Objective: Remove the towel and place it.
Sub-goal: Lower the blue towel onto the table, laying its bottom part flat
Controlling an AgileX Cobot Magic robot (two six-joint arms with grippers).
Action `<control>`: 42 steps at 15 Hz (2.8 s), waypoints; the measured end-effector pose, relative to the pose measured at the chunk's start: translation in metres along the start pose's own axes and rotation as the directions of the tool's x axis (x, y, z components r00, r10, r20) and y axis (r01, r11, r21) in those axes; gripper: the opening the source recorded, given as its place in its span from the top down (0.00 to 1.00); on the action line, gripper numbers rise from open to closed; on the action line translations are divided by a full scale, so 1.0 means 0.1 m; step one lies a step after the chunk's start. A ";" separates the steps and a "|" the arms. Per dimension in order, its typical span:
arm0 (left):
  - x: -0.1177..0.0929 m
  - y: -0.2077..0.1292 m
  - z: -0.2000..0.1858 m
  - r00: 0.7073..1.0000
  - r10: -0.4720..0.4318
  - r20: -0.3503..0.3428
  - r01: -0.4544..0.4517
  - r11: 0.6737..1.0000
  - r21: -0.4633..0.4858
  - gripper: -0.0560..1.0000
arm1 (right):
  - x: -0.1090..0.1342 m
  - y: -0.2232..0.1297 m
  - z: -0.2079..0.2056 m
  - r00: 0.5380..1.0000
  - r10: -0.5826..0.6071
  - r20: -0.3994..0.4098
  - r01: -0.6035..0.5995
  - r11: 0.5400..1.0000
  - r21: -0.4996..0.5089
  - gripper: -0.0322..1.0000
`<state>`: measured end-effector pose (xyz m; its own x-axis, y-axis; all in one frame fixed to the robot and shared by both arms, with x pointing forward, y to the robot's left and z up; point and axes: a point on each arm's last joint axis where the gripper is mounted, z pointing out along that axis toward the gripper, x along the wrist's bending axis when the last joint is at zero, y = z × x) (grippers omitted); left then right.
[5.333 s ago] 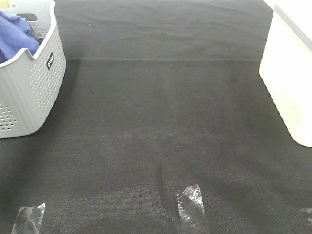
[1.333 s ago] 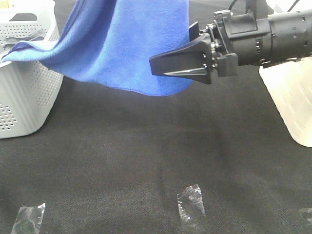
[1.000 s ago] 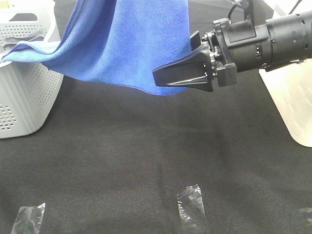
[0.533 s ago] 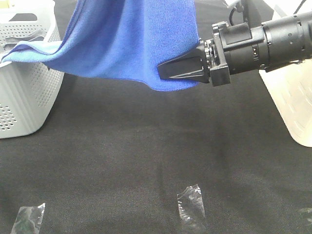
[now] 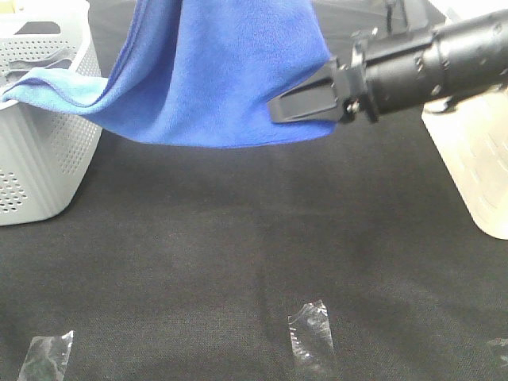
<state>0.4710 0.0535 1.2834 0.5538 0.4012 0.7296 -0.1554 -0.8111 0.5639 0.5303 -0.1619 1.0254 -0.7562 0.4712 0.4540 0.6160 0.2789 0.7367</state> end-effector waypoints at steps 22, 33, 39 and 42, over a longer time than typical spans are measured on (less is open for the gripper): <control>1.04 -0.82 1.28 0.849 -0.221 -0.479 -0.045 0.875 -0.483 0.95 | 0.01 2.43 -1.18 0.613 -0.090 0.785 0.563 0.747 -0.354 0.94; 1.47 -1.94 2.22 0.679 -0.339 -0.651 -0.151 0.803 -0.576 0.95 | -0.72 2.68 -0.34 0.562 -0.030 0.827 0.681 0.585 -0.441 0.94; 1.53 -1.90 2.26 0.665 -0.398 -0.632 -0.118 0.779 -0.616 0.95 | -0.72 2.70 -0.36 0.486 -0.077 0.871 0.740 0.566 -0.363 0.94; 1.44 -1.84 2.36 0.694 -0.383 -0.609 -0.077 0.803 -0.592 0.95 | -0.73 2.69 -0.34 0.492 -0.088 0.866 0.731 0.582 -0.356 0.94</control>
<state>0.7720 0.1601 1.1937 -0.0546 0.8484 0.5266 -0.6512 -0.4300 0.6253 0.7433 -0.1497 1.2075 -0.2348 0.9321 -0.2759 -0.2733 0.2091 0.9389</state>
